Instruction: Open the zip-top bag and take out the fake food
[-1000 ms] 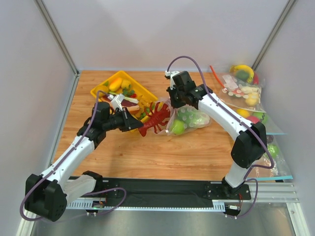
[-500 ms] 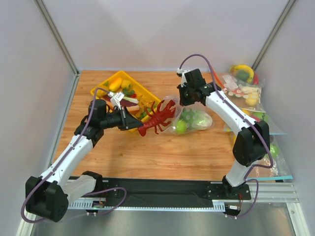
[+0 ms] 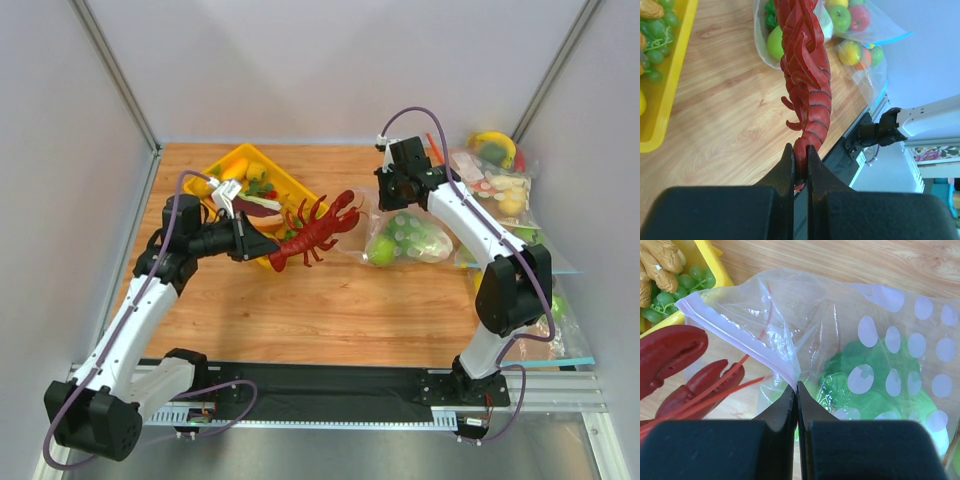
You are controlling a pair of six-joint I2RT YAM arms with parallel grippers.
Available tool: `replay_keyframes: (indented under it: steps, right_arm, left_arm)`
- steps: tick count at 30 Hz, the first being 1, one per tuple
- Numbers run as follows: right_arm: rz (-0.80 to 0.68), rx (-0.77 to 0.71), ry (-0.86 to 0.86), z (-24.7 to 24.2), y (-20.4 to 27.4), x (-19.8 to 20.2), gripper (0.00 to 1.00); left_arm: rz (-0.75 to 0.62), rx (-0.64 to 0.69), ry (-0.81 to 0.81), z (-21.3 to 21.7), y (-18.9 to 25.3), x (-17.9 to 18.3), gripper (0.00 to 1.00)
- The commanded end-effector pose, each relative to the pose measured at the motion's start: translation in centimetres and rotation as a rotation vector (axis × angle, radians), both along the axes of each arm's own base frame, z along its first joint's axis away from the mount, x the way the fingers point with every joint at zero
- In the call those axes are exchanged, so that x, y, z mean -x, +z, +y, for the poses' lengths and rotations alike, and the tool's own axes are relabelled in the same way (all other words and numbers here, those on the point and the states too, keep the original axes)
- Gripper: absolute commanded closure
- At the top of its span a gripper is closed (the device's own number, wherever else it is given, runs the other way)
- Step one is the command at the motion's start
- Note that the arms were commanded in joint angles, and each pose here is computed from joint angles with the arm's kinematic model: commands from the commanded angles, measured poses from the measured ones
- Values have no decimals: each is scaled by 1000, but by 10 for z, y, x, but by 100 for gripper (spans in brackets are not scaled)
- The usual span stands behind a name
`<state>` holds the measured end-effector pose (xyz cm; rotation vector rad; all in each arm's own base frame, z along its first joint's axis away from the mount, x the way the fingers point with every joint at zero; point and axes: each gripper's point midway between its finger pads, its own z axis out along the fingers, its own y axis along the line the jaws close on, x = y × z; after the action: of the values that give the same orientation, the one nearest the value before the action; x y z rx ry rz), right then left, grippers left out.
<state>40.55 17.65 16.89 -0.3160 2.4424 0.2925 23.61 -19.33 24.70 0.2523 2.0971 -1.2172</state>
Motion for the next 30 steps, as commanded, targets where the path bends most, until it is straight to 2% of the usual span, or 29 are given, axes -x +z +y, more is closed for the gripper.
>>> replay_keyframes:
  steps: [1, 14, 23, 30]
  right_arm:
    - [-49, 0, -10, -6, 14, -3, 100]
    - [-61, -4, -31, -18, 19, -1, 100]
    - [-75, -16, -29, -18, 25, 2, 100]
    - [-73, -41, -11, -13, 27, 3, 100]
  left_arm:
    - [-81, -21, -14, 8, 23, 4, 100]
    - [-106, -55, 137, 58, 36, -4, 100]
    - [-125, -12, 328, 101, 45, -33, 100]
    - [-156, 54, 443, 122, 51, -69, 100]
